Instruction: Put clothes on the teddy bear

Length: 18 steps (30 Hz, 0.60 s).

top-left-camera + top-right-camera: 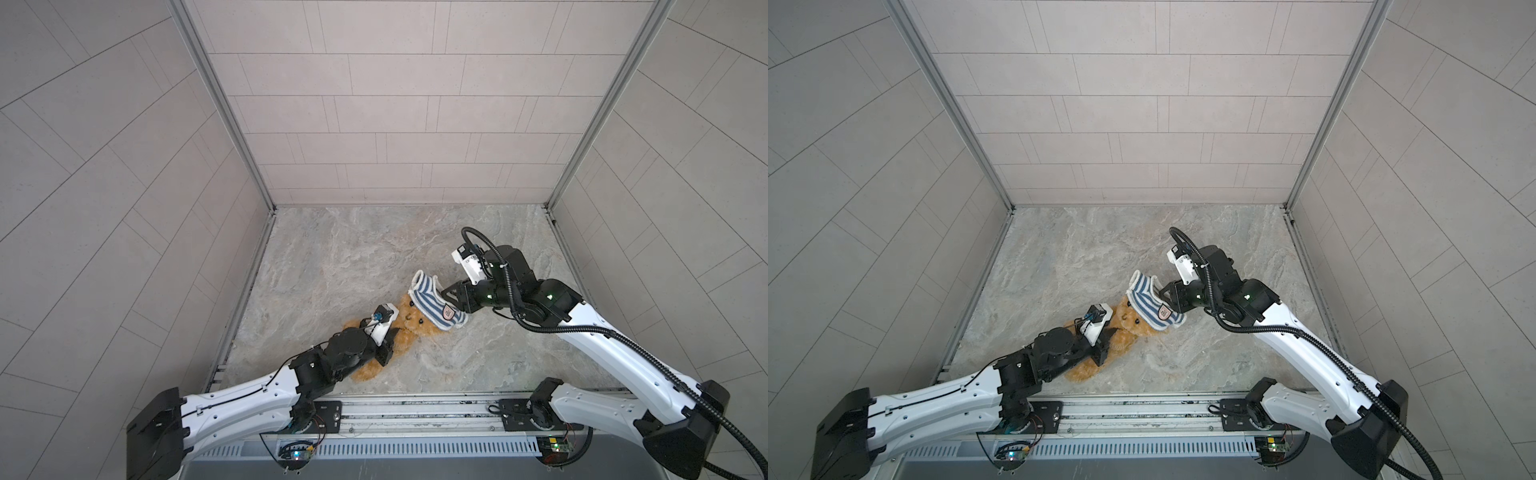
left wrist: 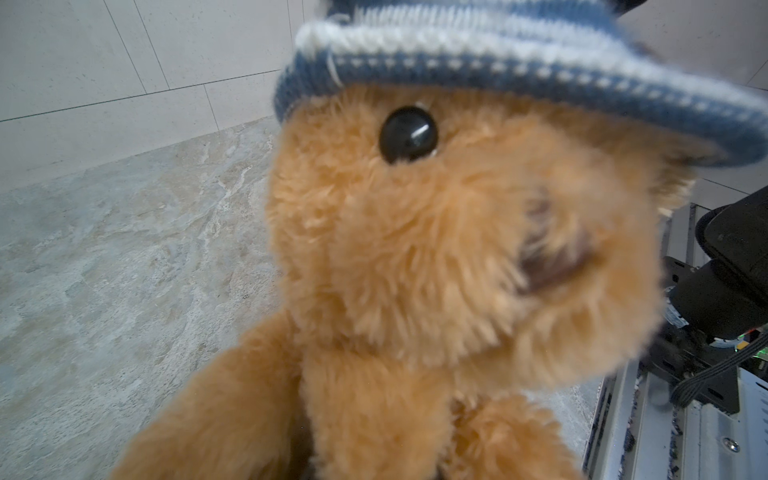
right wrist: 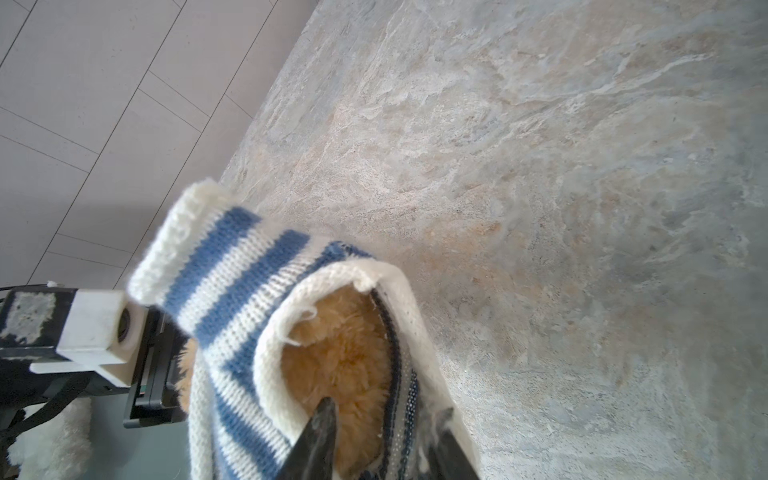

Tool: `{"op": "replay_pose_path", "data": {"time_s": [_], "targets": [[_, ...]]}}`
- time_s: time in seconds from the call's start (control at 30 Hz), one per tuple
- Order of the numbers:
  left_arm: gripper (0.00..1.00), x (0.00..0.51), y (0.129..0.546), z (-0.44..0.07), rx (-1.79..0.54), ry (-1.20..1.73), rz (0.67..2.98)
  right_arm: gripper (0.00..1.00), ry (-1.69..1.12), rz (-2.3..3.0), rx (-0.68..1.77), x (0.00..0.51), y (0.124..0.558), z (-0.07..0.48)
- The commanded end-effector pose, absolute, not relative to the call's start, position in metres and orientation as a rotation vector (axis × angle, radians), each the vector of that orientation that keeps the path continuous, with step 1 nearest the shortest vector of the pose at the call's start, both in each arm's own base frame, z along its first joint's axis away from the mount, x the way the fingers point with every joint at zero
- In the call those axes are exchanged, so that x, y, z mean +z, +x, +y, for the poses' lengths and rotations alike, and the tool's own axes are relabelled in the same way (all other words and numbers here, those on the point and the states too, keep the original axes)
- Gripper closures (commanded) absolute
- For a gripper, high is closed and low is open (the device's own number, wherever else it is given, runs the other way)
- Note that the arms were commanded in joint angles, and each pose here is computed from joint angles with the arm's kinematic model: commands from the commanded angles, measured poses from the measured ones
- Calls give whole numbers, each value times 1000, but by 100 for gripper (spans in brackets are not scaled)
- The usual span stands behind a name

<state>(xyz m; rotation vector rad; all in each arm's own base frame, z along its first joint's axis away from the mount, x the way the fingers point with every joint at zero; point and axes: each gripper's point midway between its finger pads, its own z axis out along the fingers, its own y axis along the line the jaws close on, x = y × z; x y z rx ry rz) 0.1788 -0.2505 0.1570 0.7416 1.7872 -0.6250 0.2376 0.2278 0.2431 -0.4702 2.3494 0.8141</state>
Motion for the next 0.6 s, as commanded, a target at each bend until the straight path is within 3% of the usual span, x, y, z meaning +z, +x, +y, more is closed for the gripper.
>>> {"op": "replay_pose_path", "data": {"time_s": [0.0, 0.27, 0.57], "targets": [[100, 174, 178, -255, -652, 738, 1736, 65, -504, 2337, 797, 252, 240, 229], [100, 174, 178, -255, -655, 739, 1735, 66, -616, 2387, 870, 242, 228, 242], [100, 173, 177, -257, -657, 749, 1736, 58, -748, 2427, 986, 231, 196, 257]]}}
